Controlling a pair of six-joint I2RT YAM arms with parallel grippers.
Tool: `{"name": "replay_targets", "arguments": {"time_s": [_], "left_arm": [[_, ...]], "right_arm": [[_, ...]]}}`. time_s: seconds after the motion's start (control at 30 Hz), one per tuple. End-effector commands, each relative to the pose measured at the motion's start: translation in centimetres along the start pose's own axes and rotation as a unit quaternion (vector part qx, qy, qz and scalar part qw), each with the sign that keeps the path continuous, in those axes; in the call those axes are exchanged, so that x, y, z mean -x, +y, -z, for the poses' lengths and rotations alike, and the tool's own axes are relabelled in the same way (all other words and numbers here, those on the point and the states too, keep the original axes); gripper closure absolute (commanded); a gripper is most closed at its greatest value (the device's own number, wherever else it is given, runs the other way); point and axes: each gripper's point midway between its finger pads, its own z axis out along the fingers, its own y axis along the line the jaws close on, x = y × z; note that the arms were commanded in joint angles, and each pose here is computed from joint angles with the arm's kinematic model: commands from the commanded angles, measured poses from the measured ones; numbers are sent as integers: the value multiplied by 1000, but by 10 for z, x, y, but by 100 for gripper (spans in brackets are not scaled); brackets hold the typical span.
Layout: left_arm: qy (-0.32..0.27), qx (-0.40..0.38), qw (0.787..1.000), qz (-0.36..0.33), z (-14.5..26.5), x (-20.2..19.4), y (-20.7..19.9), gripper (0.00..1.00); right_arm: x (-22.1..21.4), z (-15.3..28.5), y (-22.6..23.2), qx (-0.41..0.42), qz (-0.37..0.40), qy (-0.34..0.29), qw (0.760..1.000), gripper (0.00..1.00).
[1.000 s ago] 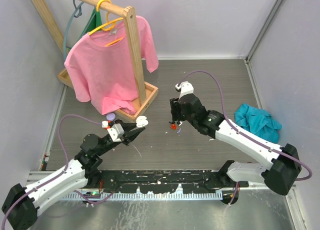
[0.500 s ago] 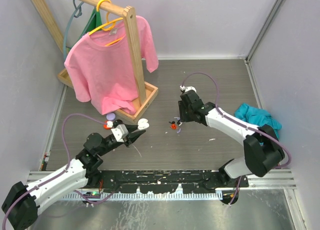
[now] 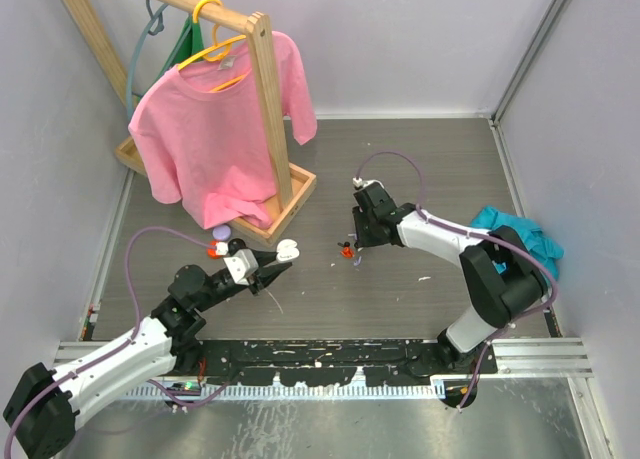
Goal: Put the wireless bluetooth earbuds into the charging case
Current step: Pick up the earbud from the center of the board.
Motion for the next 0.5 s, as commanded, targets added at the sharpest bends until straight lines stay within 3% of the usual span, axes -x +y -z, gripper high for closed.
{"name": "replay_targets", "arguments": {"time_s": [0.0,0.47], "left_arm": [[-30,-6,999,-20,-3,21,0,100],[-27,-10,999,-19,-4,19,-1,100]], "right_arm": [[19,-5,5,12,-14,-30,999,68],[-4,-21,-6,-12,-11,12,1000,73]]}}
